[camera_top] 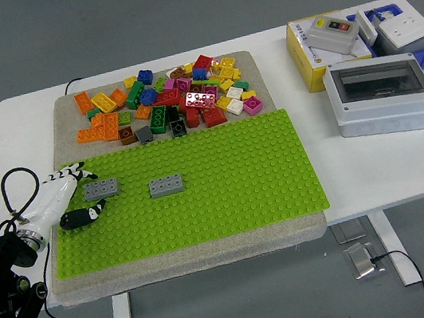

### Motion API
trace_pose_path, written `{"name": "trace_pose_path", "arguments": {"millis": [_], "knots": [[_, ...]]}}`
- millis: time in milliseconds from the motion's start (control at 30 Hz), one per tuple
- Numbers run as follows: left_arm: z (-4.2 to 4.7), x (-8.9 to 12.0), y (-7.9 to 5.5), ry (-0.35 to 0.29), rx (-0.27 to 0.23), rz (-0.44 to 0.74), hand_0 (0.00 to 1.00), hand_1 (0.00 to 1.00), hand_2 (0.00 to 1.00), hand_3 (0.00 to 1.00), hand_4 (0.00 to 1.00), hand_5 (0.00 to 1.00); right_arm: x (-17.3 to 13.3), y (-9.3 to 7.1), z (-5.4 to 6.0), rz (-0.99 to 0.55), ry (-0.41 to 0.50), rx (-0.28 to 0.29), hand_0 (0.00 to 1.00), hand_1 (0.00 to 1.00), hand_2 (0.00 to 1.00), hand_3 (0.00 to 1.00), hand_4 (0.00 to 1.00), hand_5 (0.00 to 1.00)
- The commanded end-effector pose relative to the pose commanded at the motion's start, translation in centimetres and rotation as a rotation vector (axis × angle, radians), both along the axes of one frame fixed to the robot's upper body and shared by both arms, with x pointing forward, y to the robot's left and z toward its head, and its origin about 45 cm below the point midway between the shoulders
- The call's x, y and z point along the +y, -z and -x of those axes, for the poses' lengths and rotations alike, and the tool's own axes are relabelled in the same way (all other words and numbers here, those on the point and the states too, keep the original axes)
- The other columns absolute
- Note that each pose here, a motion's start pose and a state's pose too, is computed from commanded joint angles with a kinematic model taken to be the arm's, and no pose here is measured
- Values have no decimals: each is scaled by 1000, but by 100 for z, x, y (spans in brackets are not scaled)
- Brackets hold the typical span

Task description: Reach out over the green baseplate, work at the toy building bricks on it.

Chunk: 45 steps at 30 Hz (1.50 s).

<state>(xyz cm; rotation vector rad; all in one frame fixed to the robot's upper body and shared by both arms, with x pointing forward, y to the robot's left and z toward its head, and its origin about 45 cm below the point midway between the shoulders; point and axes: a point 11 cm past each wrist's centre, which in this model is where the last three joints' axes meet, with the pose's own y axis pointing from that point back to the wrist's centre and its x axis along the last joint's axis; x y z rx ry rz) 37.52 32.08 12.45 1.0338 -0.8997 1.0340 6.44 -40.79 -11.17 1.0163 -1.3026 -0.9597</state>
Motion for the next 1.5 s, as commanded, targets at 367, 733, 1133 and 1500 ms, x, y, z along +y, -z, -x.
{"name": "trace_pose_path", "arguments": {"millis": [367, 733, 1133, 1500], "knots": [[-40, -31, -27, 4, -6, 11, 998, 998, 998, 725, 646, 278, 0, -2, -11, -1, 5, -4, 648, 640, 673, 586, 369, 814], [-51, -50, -20, 10, -1, 18, 998, 993, 990, 696, 628, 270, 1, -2, -17, -3, 14, -9, 648, 640, 673, 586, 369, 814], [-54, -65, -18, 15, -2, 25, 995, 991, 984, 599, 600, 261, 3, -3, -25, -4, 22, -13, 648, 640, 673, 586, 370, 814], [-60, -70, -28, 19, -12, 33, 987, 982, 967, 558, 532, 216, 1, -4, -28, -4, 25, -14, 648, 640, 673, 585, 370, 814]]}}
